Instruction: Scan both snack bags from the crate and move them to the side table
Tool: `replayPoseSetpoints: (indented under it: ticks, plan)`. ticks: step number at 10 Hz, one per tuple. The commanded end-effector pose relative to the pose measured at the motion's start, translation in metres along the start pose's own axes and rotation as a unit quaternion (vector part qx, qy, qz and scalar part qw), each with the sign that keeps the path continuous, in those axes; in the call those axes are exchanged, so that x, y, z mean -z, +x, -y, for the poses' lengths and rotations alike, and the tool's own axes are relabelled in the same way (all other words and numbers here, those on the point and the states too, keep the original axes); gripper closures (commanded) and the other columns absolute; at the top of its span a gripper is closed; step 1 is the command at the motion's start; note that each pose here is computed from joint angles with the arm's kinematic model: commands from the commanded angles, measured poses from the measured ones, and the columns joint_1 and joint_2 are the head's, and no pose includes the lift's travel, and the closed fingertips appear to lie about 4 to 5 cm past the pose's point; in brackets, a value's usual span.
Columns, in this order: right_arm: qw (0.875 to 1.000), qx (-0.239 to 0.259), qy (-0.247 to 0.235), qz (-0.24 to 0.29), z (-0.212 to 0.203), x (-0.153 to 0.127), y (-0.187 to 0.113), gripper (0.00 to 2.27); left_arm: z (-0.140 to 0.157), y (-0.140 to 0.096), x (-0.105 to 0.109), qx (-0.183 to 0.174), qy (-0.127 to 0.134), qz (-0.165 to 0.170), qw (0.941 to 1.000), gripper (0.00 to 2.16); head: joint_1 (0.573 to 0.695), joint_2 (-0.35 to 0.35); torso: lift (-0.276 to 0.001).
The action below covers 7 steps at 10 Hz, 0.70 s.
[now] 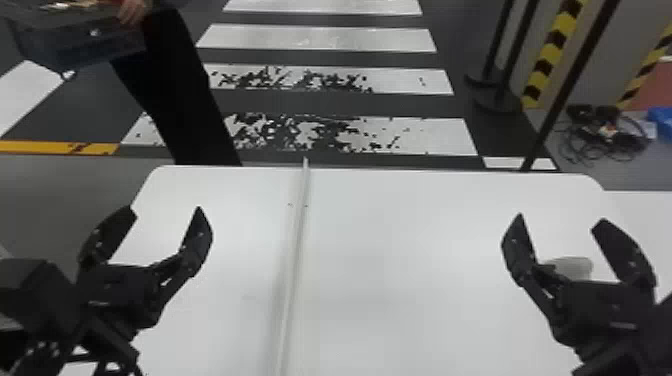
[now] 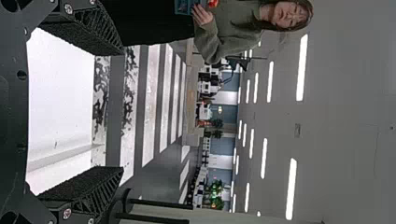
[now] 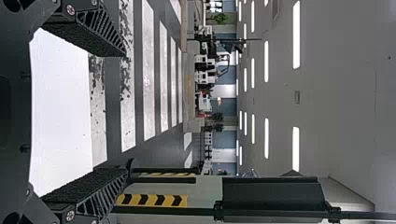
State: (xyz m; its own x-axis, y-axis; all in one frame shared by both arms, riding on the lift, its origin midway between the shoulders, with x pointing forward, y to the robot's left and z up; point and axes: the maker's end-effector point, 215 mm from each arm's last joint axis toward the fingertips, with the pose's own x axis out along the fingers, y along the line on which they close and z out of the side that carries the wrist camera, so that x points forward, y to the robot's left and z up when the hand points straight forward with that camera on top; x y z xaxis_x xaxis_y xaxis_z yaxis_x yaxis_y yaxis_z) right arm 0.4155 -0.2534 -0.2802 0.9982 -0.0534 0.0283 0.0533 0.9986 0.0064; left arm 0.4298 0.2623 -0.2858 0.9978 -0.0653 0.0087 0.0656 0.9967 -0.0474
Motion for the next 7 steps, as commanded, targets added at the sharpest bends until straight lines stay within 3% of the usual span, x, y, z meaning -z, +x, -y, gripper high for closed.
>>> replayPoseSetpoints:
  ticks: [1, 2, 4, 7]
  plan:
    - [1.0, 0.0, 0.0, -0.002, 0.0, 0.001, 0.0, 0.11, 0.0, 0.0, -0.001, 0.0, -0.001, 0.001, 1.0, 0.12, 0.695, 0.012, -0.095]
    - [1.0, 0.0, 0.0, -0.002, 0.0, 0.001, 0.0, 0.11, 0.002, -0.001, -0.004, 0.002, -0.004, 0.007, 1.0, 0.12, 0.695, 0.012, -0.095]
    - [1.0, 0.0, 0.0, -0.002, 0.0, 0.001, 0.0, 0.11, -0.001, -0.002, 0.0, -0.036, -0.028, -0.001, 0.9989, 0.12, 0.695, 0.015, -0.095]
    - [1.0, 0.0, 0.0, -0.002, 0.0, 0.001, 0.0, 0.11, 0.012, -0.003, 0.019, -0.01, 0.01, -0.034, 0.9993, 0.12, 0.695, 0.001, -0.095]
